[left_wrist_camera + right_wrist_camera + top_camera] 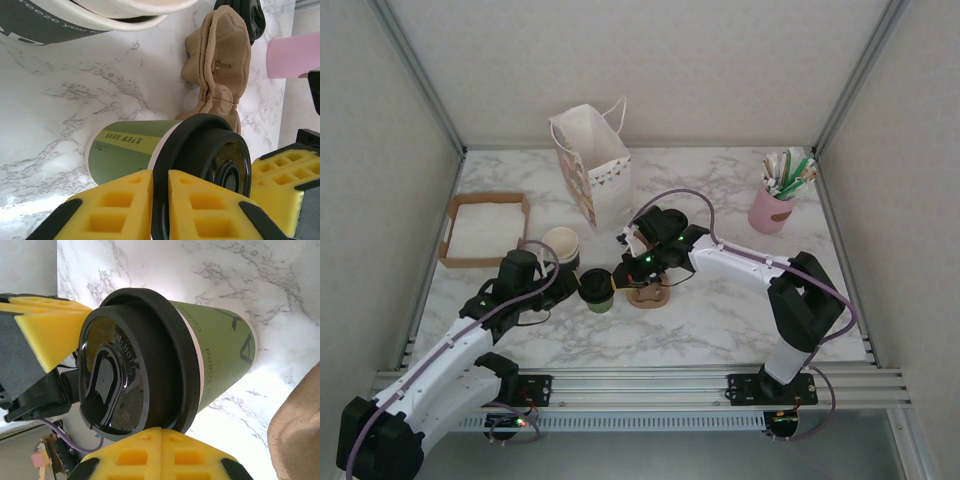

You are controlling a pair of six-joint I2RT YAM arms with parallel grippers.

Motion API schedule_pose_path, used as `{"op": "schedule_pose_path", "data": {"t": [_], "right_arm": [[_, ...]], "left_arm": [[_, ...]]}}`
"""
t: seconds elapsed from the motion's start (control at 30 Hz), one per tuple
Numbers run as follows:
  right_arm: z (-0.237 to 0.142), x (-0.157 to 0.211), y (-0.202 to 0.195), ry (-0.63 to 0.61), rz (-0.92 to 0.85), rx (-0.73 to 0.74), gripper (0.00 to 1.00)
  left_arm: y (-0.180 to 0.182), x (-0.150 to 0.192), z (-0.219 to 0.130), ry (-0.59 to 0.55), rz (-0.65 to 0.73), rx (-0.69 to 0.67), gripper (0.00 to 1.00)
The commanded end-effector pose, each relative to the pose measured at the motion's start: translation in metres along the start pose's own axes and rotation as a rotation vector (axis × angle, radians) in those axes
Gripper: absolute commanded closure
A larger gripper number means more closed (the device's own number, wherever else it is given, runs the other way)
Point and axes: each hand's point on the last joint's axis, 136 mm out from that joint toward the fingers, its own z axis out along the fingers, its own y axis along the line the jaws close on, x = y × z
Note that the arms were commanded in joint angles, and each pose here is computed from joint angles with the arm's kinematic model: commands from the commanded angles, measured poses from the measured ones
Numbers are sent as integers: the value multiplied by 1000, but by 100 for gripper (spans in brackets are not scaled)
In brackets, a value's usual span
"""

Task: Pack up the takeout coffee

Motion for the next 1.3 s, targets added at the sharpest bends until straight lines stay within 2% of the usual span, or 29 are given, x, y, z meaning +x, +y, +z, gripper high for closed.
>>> {"op": "schedule_pose_path", "data": {"t": [0.0, 0.3, 0.53, 0.73, 0.97, 1.17, 1.27], "right_arm": [[13, -7, -8, 2, -15, 16, 100], [30, 5, -30, 46, 29, 46, 100], [21, -12, -18, 18, -17, 64, 100], [19, -28, -14, 9, -41, 72, 100], [11, -41, -13, -9, -58, 78, 100], [5, -49, -7, -25, -69, 71, 100], [-5, -48, -5, -44, -73, 84, 100]], "left_arm": [[13, 26, 5, 97, -28, -19, 83], [17, 28, 7, 101, -33, -23, 83], [16, 30, 6, 106, -27, -26, 81], [13, 27, -1, 95, -10, -39, 74], [9, 24, -4, 84, -10, -32, 72], [-5, 14, -13, 55, 2, -19, 60], [-8, 12, -17, 45, 7, -19, 58]]}}
